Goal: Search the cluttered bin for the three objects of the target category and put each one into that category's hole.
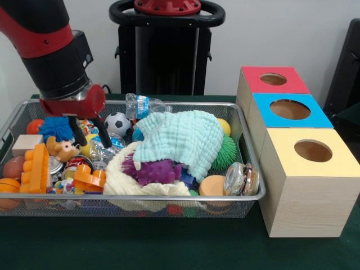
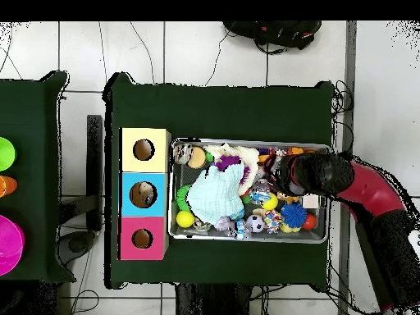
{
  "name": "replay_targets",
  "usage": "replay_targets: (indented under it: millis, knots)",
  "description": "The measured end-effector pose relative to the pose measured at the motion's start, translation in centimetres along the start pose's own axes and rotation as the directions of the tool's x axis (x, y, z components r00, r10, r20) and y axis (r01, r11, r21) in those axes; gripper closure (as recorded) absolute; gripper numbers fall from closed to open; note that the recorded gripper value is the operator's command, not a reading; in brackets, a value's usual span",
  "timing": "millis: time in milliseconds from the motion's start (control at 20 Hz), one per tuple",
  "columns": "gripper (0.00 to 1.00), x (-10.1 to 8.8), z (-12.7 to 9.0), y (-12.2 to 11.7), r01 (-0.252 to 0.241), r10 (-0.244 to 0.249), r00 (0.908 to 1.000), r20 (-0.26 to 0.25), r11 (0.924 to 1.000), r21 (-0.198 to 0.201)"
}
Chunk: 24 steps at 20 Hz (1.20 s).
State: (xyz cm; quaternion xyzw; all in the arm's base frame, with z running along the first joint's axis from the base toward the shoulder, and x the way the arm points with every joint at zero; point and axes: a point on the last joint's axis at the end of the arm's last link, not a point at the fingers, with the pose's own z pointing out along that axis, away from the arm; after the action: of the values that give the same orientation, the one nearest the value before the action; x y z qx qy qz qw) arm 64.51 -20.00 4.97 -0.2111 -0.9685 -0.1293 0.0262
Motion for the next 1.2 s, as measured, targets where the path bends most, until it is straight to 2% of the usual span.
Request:
replay_targets:
  millis: [250, 550, 950, 1200]
  knots:
    - [0.0, -0.4, 2.0, 1.5, 0.017, -0.017, 0.9998, -0.011, 0.9998, -0.009]
    - [0.0, 0.2, 3.9, 2.4, 0.032, -0.033, 0.9993, -0.021, 0.9993, -0.017]
    - [0.0, 0.6, 5.5, 1.2, 0.045, -0.045, 0.9989, -0.01, 0.999, -0.006]
    - [0.0, 0.6, 5.1, -0.4, 0.03, -0.03, 0.9995, -0.003, 0.9995, -0.001]
